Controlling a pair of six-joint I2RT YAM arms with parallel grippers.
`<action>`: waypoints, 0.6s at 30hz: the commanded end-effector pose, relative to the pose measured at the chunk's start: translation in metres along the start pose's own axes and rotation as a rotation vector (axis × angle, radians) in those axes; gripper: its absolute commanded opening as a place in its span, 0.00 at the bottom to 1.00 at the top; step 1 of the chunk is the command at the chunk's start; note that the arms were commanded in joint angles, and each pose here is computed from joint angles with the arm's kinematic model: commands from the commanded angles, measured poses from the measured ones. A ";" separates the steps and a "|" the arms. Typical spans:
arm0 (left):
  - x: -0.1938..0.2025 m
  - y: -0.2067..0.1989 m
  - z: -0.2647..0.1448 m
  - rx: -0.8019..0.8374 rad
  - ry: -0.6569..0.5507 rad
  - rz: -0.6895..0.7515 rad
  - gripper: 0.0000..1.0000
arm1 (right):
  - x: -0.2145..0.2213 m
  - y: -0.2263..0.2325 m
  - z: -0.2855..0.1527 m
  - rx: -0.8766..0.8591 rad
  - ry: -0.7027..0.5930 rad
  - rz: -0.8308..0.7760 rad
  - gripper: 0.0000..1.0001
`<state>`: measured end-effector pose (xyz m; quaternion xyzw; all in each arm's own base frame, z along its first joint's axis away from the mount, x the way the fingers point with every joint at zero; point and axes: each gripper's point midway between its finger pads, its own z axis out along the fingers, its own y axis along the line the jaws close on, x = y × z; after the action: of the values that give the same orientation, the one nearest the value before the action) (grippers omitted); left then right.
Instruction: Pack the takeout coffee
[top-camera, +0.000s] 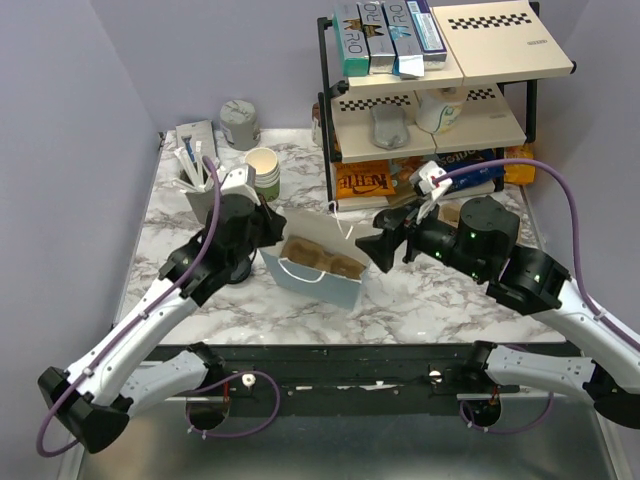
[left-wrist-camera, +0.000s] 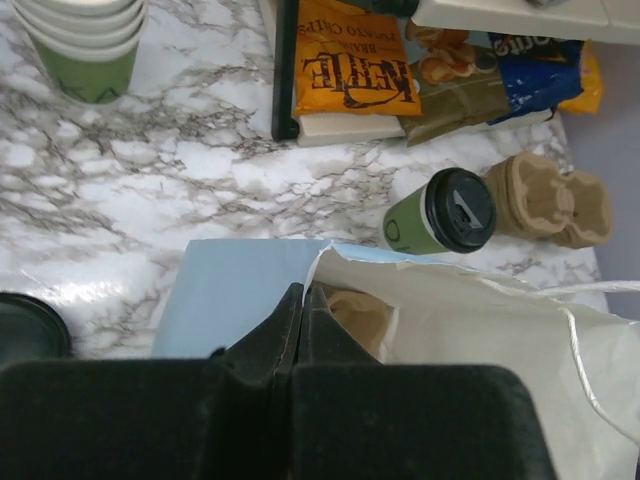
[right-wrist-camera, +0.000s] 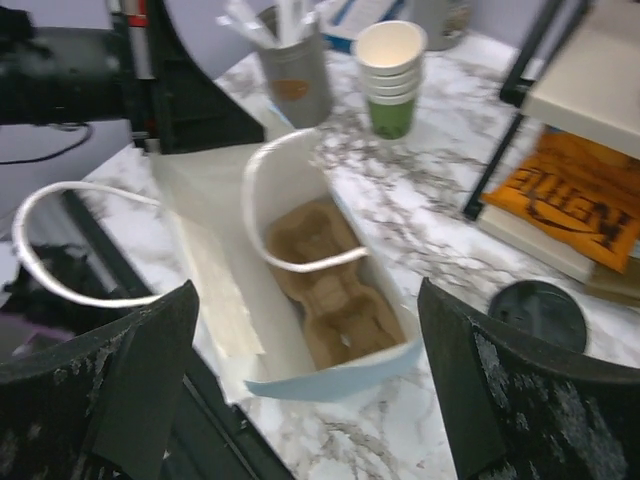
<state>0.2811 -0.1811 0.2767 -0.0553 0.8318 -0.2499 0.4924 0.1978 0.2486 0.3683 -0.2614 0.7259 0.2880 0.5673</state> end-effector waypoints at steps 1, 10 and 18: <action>0.003 0.001 -0.015 -0.059 -0.147 -0.183 0.00 | -0.010 0.069 -0.021 -0.404 -0.012 -0.030 0.97; 0.014 -0.006 -0.036 -0.143 -0.292 -0.255 0.00 | 0.004 0.126 -0.047 -0.780 0.074 0.012 0.90; 0.002 -0.024 -0.038 -0.129 -0.333 -0.235 0.00 | 0.043 0.089 0.001 -0.477 0.242 0.096 0.75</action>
<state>0.2378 -0.1977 0.2775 -0.1859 0.7759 -0.2323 0.5563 0.1023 0.3110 0.3617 -0.4306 0.6418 0.4972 0.3943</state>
